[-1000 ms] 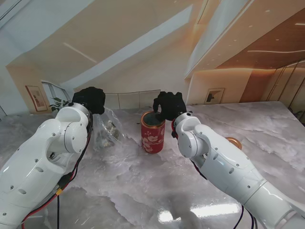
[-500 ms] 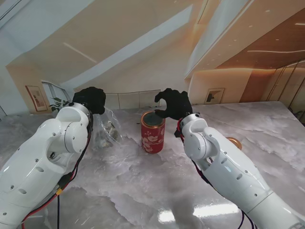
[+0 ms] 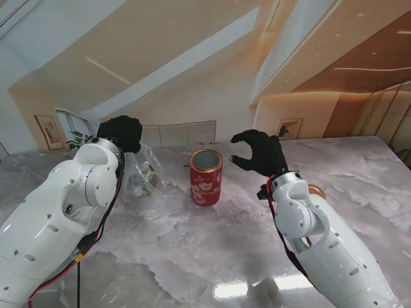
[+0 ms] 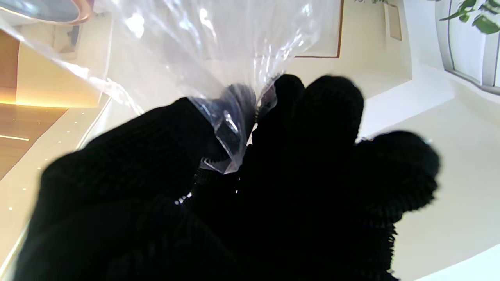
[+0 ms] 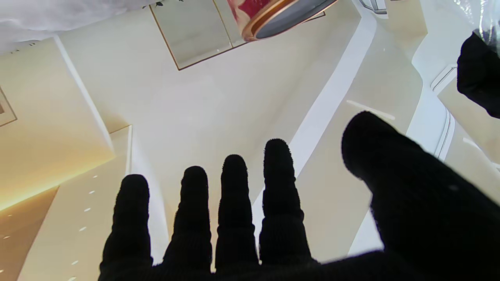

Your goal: Insert tea bags into the tea bag box

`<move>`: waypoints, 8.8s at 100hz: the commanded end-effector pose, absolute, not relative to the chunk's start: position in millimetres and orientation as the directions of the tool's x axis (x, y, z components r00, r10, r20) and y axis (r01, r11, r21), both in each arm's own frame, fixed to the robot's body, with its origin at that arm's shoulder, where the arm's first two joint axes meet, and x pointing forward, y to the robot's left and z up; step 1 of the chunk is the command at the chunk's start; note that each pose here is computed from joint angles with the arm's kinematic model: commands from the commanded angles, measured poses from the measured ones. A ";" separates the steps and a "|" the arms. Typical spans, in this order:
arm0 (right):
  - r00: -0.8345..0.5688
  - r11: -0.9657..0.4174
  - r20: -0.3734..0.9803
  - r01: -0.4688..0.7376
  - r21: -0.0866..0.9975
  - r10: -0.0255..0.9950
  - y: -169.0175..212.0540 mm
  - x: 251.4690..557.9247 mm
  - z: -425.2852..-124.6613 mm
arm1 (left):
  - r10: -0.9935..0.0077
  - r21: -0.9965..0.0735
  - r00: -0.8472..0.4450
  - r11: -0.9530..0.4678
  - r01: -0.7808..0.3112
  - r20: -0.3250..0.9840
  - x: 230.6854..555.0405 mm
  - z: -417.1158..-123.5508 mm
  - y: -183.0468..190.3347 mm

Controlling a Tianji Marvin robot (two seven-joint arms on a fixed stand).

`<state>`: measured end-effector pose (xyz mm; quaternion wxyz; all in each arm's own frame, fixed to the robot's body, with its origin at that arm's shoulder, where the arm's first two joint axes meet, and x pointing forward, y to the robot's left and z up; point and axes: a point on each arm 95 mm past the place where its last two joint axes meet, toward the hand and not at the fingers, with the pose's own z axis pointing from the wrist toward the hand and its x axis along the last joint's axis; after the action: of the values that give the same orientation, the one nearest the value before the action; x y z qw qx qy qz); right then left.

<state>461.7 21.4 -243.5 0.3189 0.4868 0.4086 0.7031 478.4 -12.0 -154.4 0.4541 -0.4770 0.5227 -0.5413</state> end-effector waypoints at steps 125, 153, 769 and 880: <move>-0.294 -0.482 0.456 -0.021 0.876 0.840 2.8 406.9 -283.0 | -0.986 -0.989 -0.144 0.104 -0.106 -0.088 501.1 -250.9 -11.9; -0.288 -0.482 0.459 -0.012 0.876 0.841 3.5 406.2 -284.3 | -0.990 -0.987 -0.143 0.027 -0.157 -0.004 494.5 -266.5 -15.5; 0.425 -0.056 -0.084 0.306 0.951 0.901 -141.6 497.7 -379.5 | -0.906 -0.910 -0.141 -0.373 -0.181 0.399 377.2 -296.2 43.3; 0.172 -0.091 0.062 0.164 0.982 0.983 -92.3 499.0 -265.1 | -0.891 -0.899 -0.149 -0.404 -0.169 0.429 373.7 -299.1 40.8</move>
<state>496.9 -104.3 -278.1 0.4814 0.6135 0.4702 0.4132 376.9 44.5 -295.6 0.3085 -0.5763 0.4540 -0.6054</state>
